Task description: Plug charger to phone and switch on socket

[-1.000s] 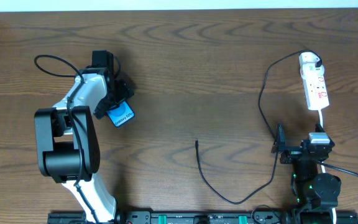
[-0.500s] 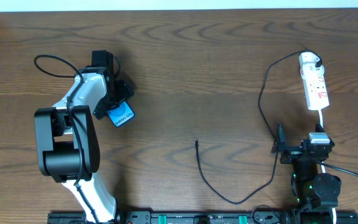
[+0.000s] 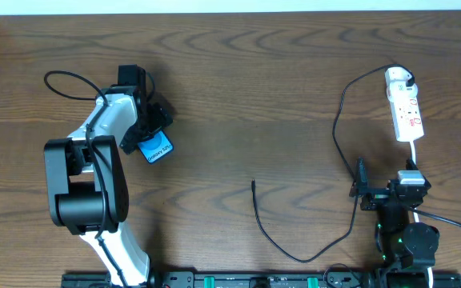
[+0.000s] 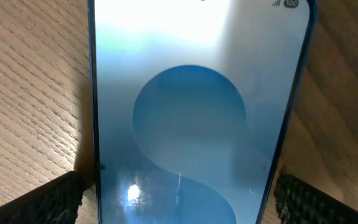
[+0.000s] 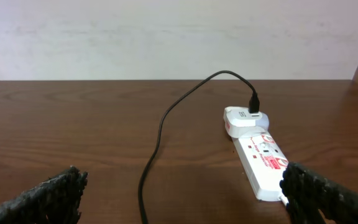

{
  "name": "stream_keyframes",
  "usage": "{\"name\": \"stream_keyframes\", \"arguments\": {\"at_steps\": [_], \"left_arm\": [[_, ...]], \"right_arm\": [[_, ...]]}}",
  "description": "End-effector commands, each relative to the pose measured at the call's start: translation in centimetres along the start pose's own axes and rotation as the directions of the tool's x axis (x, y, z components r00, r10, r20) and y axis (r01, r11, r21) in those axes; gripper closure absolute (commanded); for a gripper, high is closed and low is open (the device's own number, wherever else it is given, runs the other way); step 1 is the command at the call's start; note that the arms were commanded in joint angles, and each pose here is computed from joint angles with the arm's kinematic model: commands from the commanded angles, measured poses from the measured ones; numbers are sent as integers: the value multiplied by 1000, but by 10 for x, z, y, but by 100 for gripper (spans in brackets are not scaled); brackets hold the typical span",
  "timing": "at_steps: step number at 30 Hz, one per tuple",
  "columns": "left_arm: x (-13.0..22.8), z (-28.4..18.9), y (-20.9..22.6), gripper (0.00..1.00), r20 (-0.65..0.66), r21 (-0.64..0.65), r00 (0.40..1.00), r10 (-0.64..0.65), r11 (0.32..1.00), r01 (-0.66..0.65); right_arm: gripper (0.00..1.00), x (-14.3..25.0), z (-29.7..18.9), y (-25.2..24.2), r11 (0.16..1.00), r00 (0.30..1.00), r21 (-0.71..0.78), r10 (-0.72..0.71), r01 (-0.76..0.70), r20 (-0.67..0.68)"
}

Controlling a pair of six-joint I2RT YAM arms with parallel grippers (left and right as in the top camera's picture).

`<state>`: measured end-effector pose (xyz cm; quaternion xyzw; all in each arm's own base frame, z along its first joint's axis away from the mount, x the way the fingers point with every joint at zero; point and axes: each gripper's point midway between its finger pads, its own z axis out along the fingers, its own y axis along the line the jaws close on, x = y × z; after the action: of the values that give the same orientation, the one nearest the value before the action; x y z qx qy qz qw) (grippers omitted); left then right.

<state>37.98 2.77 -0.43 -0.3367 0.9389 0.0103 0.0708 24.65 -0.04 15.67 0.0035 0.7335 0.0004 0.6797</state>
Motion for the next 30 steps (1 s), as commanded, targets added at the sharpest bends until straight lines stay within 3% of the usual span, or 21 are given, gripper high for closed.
{"name": "stream_keyframes", "arguments": {"at_steps": [1,30], "left_arm": [[27,28,15,5,-111,-56,994,3,998,-9],[36,27,16,7,-154,-54,988,1,998,-9]], "right_arm": [[1,0,0,0,1000,1000,1,-15,15,1],[1,0,0,0,1000,1000,1,-15,15,1]]}}
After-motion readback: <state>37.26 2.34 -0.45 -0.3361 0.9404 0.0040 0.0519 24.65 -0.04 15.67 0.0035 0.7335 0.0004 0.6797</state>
